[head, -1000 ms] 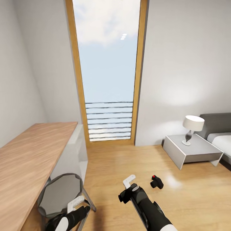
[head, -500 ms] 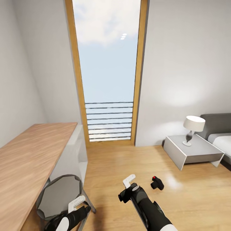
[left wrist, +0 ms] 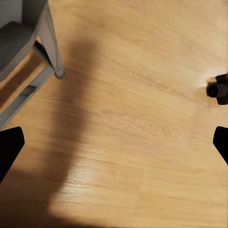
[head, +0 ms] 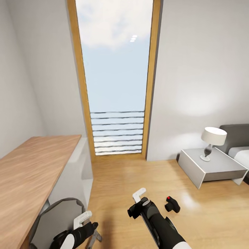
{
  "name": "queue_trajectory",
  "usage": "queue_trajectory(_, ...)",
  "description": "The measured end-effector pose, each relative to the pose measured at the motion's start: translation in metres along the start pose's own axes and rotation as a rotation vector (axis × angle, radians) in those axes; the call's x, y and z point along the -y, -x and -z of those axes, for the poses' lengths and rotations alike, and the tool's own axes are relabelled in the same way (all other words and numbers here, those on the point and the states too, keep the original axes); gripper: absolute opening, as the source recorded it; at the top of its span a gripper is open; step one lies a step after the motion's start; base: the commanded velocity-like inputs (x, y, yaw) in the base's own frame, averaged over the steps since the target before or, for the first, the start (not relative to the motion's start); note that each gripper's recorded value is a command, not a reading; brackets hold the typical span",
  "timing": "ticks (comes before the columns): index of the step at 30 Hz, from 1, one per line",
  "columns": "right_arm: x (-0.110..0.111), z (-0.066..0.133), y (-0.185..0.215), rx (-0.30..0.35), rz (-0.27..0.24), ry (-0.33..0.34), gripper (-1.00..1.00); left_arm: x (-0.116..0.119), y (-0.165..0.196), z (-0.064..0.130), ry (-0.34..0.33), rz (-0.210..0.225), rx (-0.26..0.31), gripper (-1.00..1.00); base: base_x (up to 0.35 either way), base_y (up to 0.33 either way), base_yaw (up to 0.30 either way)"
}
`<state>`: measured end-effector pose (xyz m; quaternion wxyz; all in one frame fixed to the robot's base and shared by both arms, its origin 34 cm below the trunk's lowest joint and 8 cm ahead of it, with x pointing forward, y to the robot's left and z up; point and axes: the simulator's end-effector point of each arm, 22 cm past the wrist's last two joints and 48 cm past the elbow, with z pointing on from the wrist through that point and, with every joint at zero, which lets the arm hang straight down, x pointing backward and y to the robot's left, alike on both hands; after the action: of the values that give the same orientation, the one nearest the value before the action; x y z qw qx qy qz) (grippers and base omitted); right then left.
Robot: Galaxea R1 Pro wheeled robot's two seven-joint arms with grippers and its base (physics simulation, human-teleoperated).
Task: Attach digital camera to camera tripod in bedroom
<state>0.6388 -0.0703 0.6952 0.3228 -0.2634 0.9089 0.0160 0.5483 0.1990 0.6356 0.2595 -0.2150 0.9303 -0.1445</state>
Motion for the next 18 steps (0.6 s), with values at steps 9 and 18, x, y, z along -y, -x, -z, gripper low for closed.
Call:
queue_trajectory(9, 0.0, -0.0001, 0.0001, 0.0, 0.0, 0.0, 1.0, 0.0002, -0.0001, -0.0002, 0.0, -0.001, 0.0, 1.0, 0.072, 0.0, 0.0)
queue_trajectory(18, 0.0001, -0.0002, 0.0, 0.0, 0.0, 0.0, 1.0, 0.0004, -0.0002, -0.0002, -0.001, 0.0, 0.0, 1.0, 0.017, 0.0, -0.04)
